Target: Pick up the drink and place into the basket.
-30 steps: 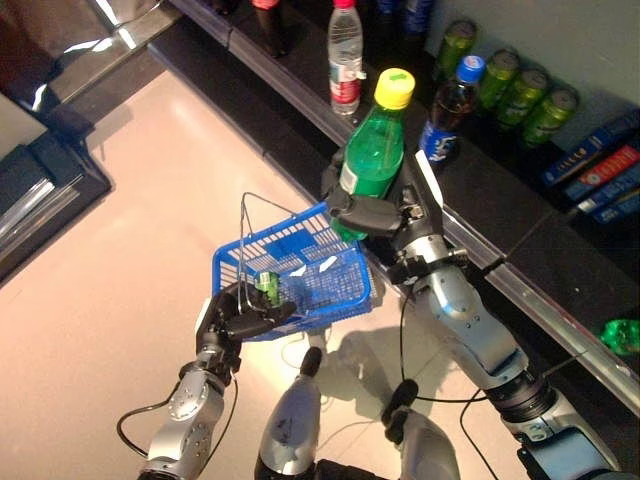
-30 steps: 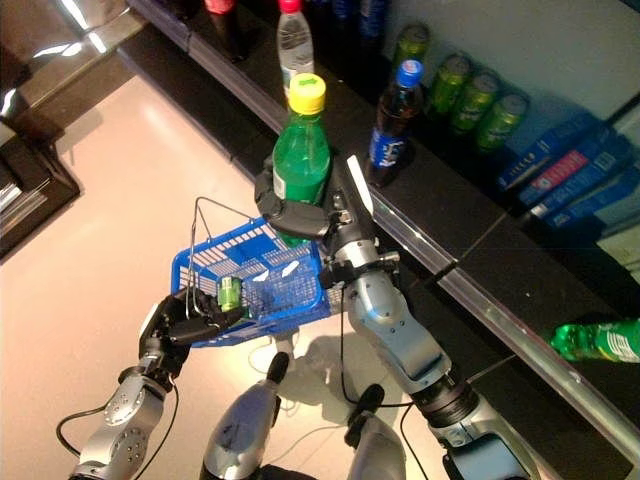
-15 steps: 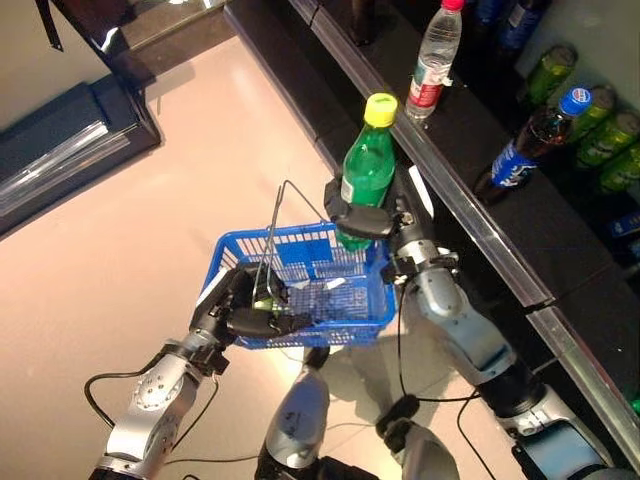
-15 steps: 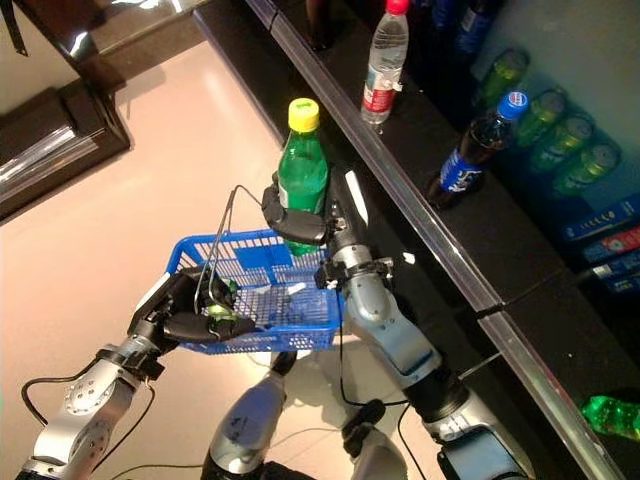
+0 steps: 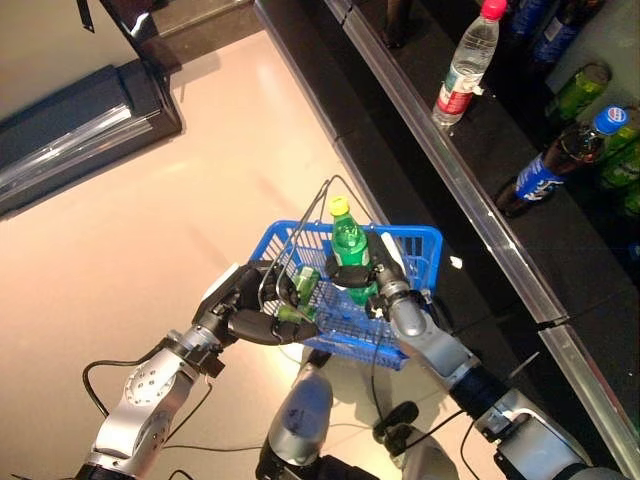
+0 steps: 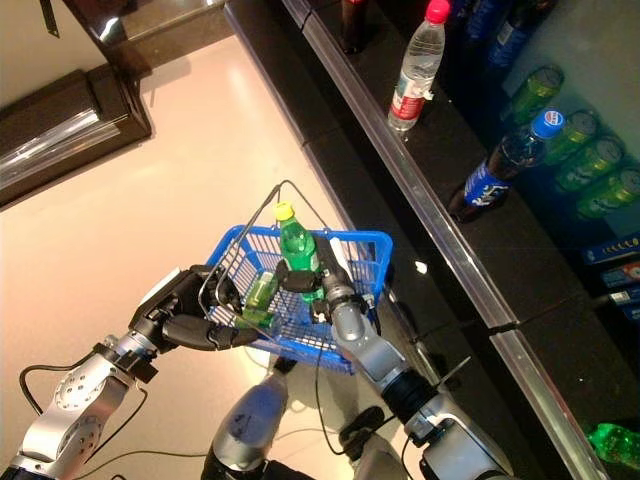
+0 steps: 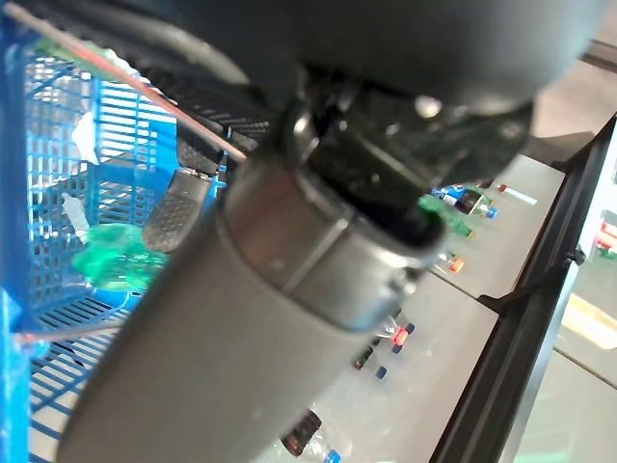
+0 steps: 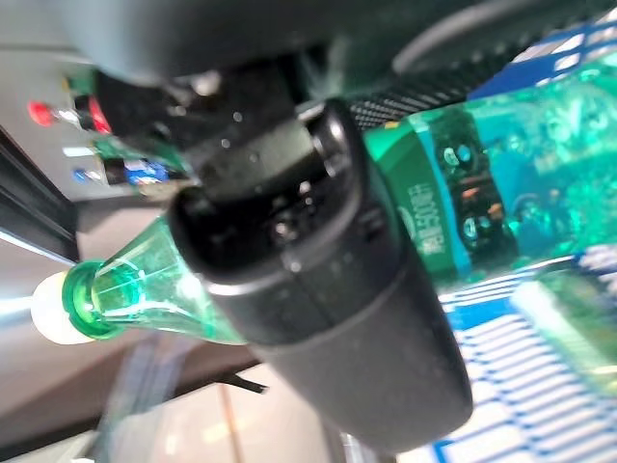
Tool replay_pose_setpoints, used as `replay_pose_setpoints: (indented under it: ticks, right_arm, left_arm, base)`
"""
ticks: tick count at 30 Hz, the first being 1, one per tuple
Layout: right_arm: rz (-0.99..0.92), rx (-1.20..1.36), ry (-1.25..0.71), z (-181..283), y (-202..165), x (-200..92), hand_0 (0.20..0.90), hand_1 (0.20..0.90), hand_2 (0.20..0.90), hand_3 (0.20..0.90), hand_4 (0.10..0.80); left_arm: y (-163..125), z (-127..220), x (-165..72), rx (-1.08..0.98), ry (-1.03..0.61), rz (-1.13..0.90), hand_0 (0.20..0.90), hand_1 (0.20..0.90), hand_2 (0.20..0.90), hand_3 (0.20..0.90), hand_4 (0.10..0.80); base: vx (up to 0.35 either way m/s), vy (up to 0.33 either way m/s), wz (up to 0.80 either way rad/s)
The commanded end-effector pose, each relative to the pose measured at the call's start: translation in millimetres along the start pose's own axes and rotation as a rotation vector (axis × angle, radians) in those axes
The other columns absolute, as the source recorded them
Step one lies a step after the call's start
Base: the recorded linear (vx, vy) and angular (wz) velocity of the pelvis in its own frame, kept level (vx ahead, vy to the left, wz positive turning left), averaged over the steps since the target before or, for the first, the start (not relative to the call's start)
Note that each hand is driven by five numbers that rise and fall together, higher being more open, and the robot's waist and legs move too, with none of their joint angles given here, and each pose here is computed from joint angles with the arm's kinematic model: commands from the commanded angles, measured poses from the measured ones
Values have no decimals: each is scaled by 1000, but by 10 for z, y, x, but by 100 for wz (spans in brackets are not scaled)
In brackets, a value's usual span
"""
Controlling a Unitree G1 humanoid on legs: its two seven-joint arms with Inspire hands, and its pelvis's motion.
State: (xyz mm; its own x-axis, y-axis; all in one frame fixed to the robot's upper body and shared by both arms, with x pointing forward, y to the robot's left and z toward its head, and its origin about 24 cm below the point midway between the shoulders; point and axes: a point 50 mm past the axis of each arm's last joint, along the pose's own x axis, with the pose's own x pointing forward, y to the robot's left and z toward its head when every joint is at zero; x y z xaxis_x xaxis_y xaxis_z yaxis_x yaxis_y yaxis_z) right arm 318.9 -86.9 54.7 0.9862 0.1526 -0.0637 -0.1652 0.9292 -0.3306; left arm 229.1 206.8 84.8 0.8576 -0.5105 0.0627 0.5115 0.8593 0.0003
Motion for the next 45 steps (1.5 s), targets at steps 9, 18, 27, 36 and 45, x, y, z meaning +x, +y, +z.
replay_pose_setpoints:
  ticks: [9,18,27,36,45]
  right_arm:
    - [104,-48,167,-429,424,-38,300,300,300,200,100]
    - [150,-66,369,-784,461,-114,300,300,300,200,100]
    - [339,-207,812,-1336,451,-403,378,378,378,291,191]
    - [349,-154,844,-1314,463,-381,900,900,900,900,800]
    - [252,-55,616,-929,401,-97,900,900,900,900,800]
  left_arm:
    - [-333,1168,37,-7,-688,-274,300,300,300,200,100]
    - [-399,1233,104,-8,-696,-311,300,300,300,200,100]
    - [-518,1263,200,9,-660,-359,300,300,300,200,100]
    - [-541,1262,230,5,-632,-358,300,300,300,200,100]
    - [-430,1225,217,8,-596,-309,300,300,300,200,100]
  base:
    - [-3,-19,4]
    - [10,-42,3]
    - [38,-40,2]
    - [3,-4,0]
    - [6,-8,0]
